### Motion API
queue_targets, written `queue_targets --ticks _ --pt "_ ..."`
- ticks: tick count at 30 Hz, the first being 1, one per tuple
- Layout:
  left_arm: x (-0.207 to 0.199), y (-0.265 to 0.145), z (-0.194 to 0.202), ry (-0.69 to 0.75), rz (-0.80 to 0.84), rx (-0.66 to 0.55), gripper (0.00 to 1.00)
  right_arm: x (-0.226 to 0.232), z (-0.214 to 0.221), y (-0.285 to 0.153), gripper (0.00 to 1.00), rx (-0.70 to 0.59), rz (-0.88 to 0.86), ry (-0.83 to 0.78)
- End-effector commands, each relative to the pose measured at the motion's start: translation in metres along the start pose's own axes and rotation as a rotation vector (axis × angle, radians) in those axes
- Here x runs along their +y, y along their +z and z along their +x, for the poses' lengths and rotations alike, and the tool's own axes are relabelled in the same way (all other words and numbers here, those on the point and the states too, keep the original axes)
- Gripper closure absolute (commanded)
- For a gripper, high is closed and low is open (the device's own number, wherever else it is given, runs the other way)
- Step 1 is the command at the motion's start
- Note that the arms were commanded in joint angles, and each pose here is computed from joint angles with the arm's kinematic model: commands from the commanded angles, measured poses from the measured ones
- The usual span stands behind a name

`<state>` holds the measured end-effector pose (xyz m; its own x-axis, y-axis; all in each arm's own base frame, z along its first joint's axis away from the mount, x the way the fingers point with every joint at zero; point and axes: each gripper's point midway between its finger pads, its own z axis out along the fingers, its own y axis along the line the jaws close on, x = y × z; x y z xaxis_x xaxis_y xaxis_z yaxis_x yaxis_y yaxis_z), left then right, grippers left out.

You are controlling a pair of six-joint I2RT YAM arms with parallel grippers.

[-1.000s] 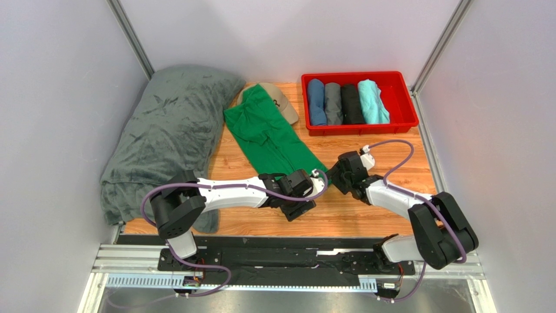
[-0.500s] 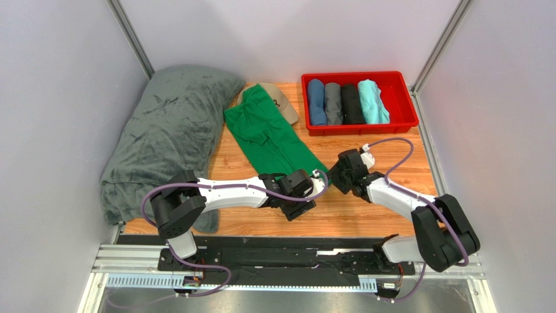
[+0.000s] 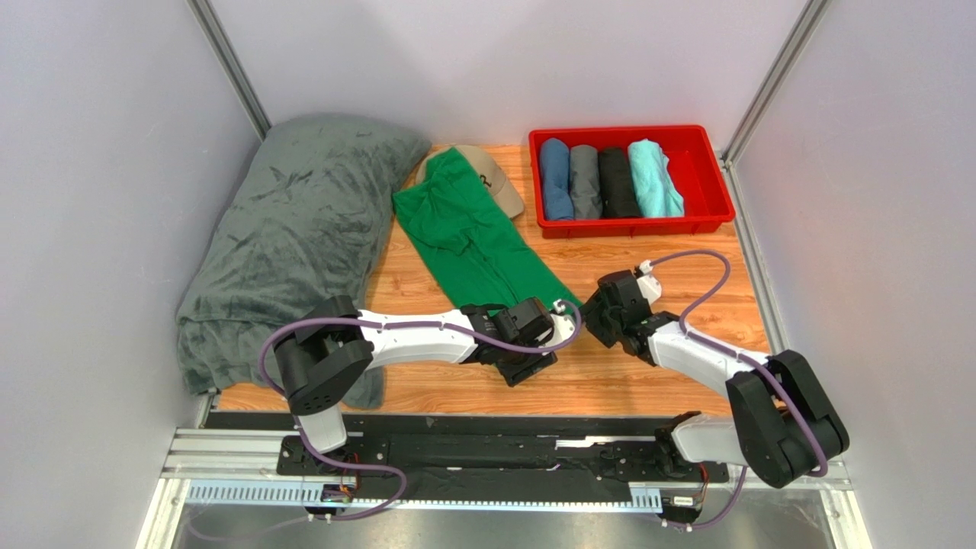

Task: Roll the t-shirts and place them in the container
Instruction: Roll the T-shirt to the center of the board.

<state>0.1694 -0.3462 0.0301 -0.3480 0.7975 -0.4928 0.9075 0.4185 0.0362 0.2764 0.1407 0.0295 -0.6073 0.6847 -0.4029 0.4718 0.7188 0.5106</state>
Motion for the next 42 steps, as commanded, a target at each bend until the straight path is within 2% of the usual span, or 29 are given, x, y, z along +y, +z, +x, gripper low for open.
queue_targets --ticks 1,12,18,20,22,23,24,27,29,30,33,36,38,42 --pt "0.003 0.0 -0.006 0.01 -0.025 -0.029 0.41 0.01 -0.005 0.0 0.49 -0.036 -0.058 0.021" --pt "0.025 0.019 -0.002 0.046 -0.111 -0.032 0.42 0.025 -0.006 0.009 0.49 -0.06 -0.067 0.0" --pt "0.022 0.012 -0.005 0.034 -0.098 -0.049 0.41 0.018 -0.009 0.01 0.5 -0.075 -0.026 0.007" --pt "0.02 0.012 -0.004 0.035 -0.087 -0.045 0.39 0.019 -0.011 0.01 0.51 -0.082 -0.025 0.006" --pt "0.021 0.014 -0.004 0.035 -0.086 -0.043 0.4 0.019 -0.012 0.009 0.57 -0.084 -0.016 0.01" --pt "0.021 0.015 -0.003 0.035 -0.091 -0.04 0.42 0.021 -0.014 0.009 0.59 -0.088 -0.022 0.013" --pt "0.021 0.017 -0.002 0.038 -0.091 -0.037 0.53 0.022 -0.014 0.008 0.64 -0.087 -0.022 0.011" --pt "0.022 0.012 -0.008 0.039 -0.061 -0.063 0.75 0.026 -0.018 0.006 0.78 -0.095 -0.022 0.018" --pt "0.02 0.005 -0.013 0.038 -0.011 -0.088 0.8 0.025 -0.017 0.005 0.83 -0.088 -0.004 0.012" --pt "0.018 -0.003 -0.02 0.04 0.014 -0.12 0.96 0.03 -0.019 0.003 0.88 -0.089 -0.01 0.012" --pt "0.008 -0.016 -0.026 0.043 0.13 -0.154 1.0 0.029 -0.021 -0.001 0.93 -0.088 0.017 0.024" --pt "-0.009 -0.035 -0.029 0.065 0.275 -0.182 1.0 0.022 -0.022 -0.008 1.0 -0.085 0.095 0.016" --pt "-0.024 -0.044 -0.023 0.072 0.39 -0.179 1.0 0.017 -0.02 -0.015 1.0 -0.078 0.134 0.011" --pt "-0.023 -0.057 -0.013 0.06 0.491 -0.197 1.0 0.015 -0.007 -0.024 0.99 -0.057 0.17 -0.003"
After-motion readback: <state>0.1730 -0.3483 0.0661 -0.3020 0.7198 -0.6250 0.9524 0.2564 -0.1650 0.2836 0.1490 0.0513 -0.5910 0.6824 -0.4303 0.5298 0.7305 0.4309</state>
